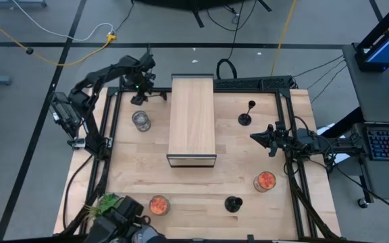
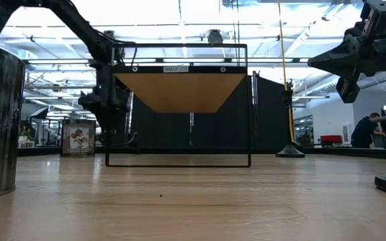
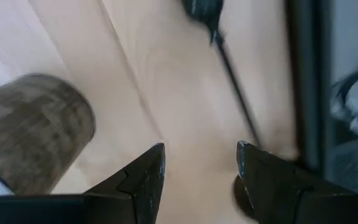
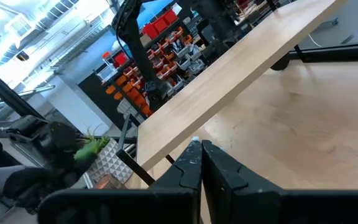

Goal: Pick & Place candle stick holders
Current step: Put the top left black candle holder on the shelf

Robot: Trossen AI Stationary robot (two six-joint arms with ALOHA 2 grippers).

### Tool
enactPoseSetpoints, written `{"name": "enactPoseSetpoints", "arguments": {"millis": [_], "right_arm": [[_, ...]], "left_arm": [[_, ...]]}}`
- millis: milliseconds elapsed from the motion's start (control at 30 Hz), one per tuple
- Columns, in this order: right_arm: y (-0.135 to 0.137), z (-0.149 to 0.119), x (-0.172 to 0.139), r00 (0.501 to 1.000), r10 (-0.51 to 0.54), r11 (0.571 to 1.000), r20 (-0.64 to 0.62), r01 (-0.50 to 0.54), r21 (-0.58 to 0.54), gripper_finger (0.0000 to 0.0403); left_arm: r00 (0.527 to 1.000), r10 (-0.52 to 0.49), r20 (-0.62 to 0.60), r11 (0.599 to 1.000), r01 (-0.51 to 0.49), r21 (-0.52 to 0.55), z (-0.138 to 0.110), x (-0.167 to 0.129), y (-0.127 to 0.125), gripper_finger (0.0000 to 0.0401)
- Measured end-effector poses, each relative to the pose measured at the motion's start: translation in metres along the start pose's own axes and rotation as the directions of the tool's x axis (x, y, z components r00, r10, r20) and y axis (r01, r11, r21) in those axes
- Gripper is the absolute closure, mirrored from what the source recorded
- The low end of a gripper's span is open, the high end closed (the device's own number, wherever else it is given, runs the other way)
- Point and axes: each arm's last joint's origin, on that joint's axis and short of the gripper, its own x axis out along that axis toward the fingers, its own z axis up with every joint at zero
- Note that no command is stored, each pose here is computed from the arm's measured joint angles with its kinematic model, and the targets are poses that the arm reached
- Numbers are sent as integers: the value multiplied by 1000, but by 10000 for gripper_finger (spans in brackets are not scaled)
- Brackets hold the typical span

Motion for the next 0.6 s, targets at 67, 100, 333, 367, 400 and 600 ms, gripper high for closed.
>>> {"name": "enactPoseSetpoints", "arguments": {"millis": [67,100,333,367,400,600], "right_arm": [[0,0,0,1000,0,1000,0,0,0,403],[0,0,0,1000,-1,1000,0,1,0,403],[0,0,0,1000,-1,1000,1,1,0,403],[0,0,0,1000,-1,1000,1,1,0,403],[0,0,0,1000,-1,1000,0,1,0,403],[0,0,0,1000,-2,1000,1,2,0,403]], "left_arm": [[999,-40,30,999,41,-24,1,-1,-3,194],[998,-55,34,998,56,-33,0,-1,-4,194],[998,-41,38,998,42,-40,-6,15,-10,194],[999,-34,40,999,35,-32,-6,17,-10,194],[999,-23,43,999,24,-22,-6,20,-10,194],[998,-1,66,999,3,-35,-5,21,-8,194]]}}
